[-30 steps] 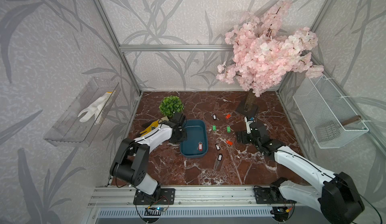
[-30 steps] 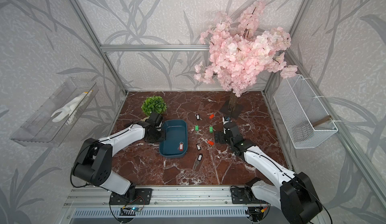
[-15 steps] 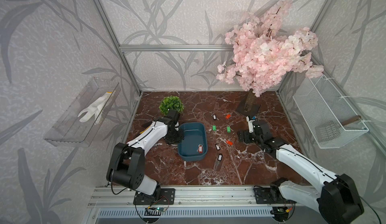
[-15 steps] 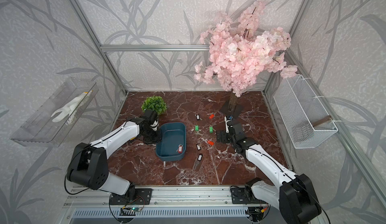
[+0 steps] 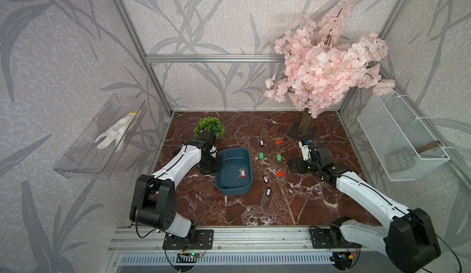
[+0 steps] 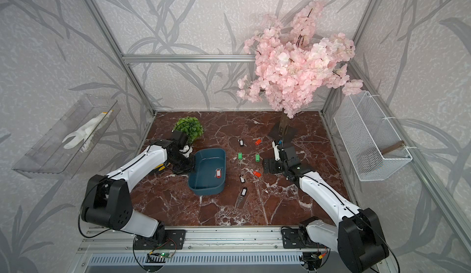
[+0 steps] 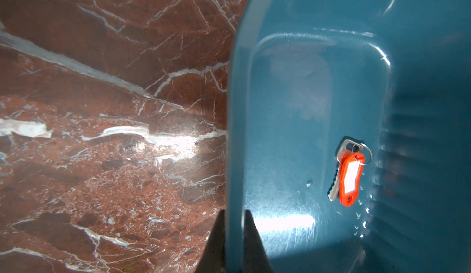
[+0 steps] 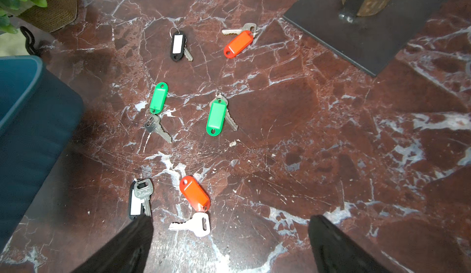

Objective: Take the keys out of the storage box
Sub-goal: Adjust the storage box at the center of the board.

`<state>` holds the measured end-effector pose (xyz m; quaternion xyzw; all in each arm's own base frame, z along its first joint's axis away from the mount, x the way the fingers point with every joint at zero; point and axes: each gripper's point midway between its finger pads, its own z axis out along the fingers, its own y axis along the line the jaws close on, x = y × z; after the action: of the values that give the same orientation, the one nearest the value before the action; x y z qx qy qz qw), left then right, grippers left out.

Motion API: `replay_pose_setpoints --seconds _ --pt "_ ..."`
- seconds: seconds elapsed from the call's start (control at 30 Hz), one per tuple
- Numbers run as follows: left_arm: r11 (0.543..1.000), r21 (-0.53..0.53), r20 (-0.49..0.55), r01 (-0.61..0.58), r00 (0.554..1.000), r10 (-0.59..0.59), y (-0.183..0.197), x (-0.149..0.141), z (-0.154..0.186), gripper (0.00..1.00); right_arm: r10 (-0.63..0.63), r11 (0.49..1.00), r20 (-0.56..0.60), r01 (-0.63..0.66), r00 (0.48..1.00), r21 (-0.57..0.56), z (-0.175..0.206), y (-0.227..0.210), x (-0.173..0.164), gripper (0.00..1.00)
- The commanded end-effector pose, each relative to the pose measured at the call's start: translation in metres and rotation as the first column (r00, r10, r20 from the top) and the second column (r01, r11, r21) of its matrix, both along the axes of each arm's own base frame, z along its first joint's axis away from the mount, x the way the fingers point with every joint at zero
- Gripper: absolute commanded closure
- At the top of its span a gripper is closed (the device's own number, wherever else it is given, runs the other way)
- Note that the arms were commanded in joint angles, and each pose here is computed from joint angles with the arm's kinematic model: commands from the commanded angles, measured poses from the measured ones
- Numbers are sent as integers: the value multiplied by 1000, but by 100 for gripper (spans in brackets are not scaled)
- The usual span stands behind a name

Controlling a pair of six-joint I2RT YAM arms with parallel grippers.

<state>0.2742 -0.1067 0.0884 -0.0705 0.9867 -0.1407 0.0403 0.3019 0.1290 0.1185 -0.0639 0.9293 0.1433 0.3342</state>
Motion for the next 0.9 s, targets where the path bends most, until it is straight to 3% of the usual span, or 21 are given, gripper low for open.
replay_pose_setpoints --seconds 0.0,0.3,0.47,0.67,0.87 --pt "998 52 0 28 1000 -28 4 0 -6 100 41 998 25 -42 999 37 16 9 3 1" --pt "997 39 -33 65 997 -64 -10 -2 -29 100 123 988 10 -124 992 90 25 25 0 1" --pt "994 89 -29 71 997 -69 -2 -2 -33 99 147 984 -1 -146 989 102 27 30 -1 1" --pt "990 124 -9 67 998 -66 4 1 -39 84 197 975 6 -196 980 108 30 41 -2 1" --pt "986 160 4 56 998 -57 10 2 -42 71 326 945 4 -326 945 7 30 70 -10 1"
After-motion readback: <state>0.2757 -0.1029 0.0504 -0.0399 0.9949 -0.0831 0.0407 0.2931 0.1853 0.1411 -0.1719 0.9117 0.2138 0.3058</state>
